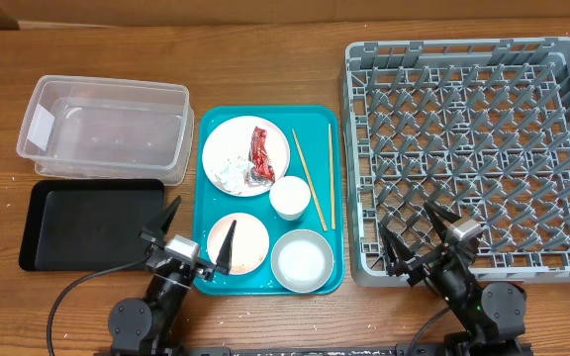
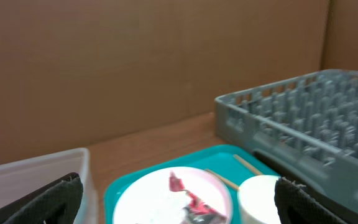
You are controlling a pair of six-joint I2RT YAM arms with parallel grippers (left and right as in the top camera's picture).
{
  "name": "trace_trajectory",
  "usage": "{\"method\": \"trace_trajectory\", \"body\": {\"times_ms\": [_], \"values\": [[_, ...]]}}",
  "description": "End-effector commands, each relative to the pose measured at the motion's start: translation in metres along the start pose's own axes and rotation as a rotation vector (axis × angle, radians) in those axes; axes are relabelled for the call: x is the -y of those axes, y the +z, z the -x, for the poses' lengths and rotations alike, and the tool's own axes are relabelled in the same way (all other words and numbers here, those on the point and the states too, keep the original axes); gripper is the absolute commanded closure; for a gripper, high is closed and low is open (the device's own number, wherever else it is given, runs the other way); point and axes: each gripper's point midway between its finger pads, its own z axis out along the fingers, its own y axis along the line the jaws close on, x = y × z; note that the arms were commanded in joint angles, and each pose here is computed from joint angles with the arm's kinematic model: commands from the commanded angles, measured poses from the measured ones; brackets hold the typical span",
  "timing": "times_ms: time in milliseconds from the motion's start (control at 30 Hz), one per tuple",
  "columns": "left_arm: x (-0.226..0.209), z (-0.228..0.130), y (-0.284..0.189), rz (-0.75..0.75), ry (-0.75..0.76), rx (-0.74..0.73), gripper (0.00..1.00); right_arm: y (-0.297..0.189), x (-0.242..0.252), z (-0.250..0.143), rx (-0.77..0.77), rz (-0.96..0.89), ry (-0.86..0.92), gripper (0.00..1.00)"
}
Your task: Sort waste into correct bins and load items into the dishwasher
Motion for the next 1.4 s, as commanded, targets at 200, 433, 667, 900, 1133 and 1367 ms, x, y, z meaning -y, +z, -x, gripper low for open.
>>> {"method": "trace_trajectory", "body": {"times_ms": [200, 433, 667, 900, 1133, 1367], "values": [[0.011, 0.085, -0.008, -0.066, -0.22, -0.205, 0.0, -0.026, -0.031, 0.088, -0.202, -0.036, 0.124, 0.0], [-0.001, 0.104, 0.025, -0.052, -0.364, -0.603, 0.0, -0.009, -0.026, 0.125, -0.474, -0.139, 0.231, 0.0], [0.027, 0.084, 0.057, -0.222, -0.58, -0.785, 0.0, 0.013, -0.037, 0.118, -0.594, -0.044, 0.315, 0.0], [0.059, -0.024, 0.082, -0.073, -0.42, -1.168, 0.13, 0.021, -0.035, 0.109, -0.64, -0.051, 0.399, 0.0], [0.073, -0.115, 0.107, 0.036, -0.345, -1.353, 0.3, 0.028, -0.037, 0.084, -0.761, -0.034, 0.498, 0.0], [0.075, -0.134, 0.107, 0.04, -0.348, -1.404, 0.96, 0.031, -0.044, 0.08, -0.793, 0.016, 0.534, 0.08]]}}
